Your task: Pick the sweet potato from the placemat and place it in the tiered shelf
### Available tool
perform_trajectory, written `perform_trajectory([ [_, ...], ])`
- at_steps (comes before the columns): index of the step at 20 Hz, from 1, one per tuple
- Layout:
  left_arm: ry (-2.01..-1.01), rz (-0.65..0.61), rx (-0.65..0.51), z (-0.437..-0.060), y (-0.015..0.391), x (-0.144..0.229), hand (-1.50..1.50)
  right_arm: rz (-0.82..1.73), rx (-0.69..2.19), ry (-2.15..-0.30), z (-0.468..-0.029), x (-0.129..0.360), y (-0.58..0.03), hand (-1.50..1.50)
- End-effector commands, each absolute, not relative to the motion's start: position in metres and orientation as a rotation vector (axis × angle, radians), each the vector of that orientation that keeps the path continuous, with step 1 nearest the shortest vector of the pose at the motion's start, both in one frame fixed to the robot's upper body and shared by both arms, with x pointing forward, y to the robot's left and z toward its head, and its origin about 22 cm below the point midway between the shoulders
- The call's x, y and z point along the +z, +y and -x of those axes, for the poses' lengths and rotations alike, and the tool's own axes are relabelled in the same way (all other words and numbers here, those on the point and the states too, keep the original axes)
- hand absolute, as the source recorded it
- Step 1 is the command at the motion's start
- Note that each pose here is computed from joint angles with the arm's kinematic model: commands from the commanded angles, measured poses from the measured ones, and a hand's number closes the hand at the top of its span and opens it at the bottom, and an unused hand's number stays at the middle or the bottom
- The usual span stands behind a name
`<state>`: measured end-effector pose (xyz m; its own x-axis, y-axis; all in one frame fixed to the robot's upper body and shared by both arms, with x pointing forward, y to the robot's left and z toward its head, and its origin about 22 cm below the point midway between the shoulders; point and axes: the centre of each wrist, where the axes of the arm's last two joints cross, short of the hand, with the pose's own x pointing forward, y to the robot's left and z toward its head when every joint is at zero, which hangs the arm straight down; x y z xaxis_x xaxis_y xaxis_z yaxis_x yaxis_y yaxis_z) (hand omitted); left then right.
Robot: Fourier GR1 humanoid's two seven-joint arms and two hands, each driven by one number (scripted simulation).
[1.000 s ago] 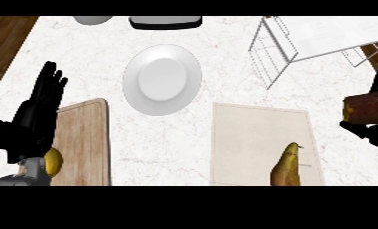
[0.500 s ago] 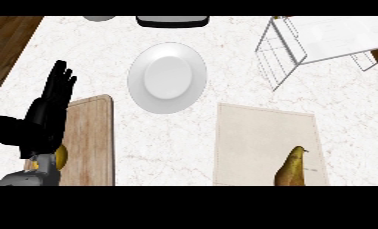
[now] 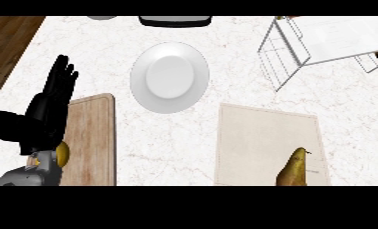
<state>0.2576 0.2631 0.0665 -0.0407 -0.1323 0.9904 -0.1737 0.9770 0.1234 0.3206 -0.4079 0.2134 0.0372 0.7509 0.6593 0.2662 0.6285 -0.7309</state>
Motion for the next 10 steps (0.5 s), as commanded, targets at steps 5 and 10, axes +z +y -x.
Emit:
perform_trajectory([
  [5, -1.6, -0.212, 0.026, -0.257, 0.262, 0.063, 0.0, 0.888, 0.404, -1.584, -0.366, 0.169, -0.397, 1.5],
  [10, -1.616, -0.235, 0.027, -0.26, 0.253, 0.059, 0.0, 0.894, 0.381, -1.6, -0.391, 0.164, -0.404, 1.5],
])
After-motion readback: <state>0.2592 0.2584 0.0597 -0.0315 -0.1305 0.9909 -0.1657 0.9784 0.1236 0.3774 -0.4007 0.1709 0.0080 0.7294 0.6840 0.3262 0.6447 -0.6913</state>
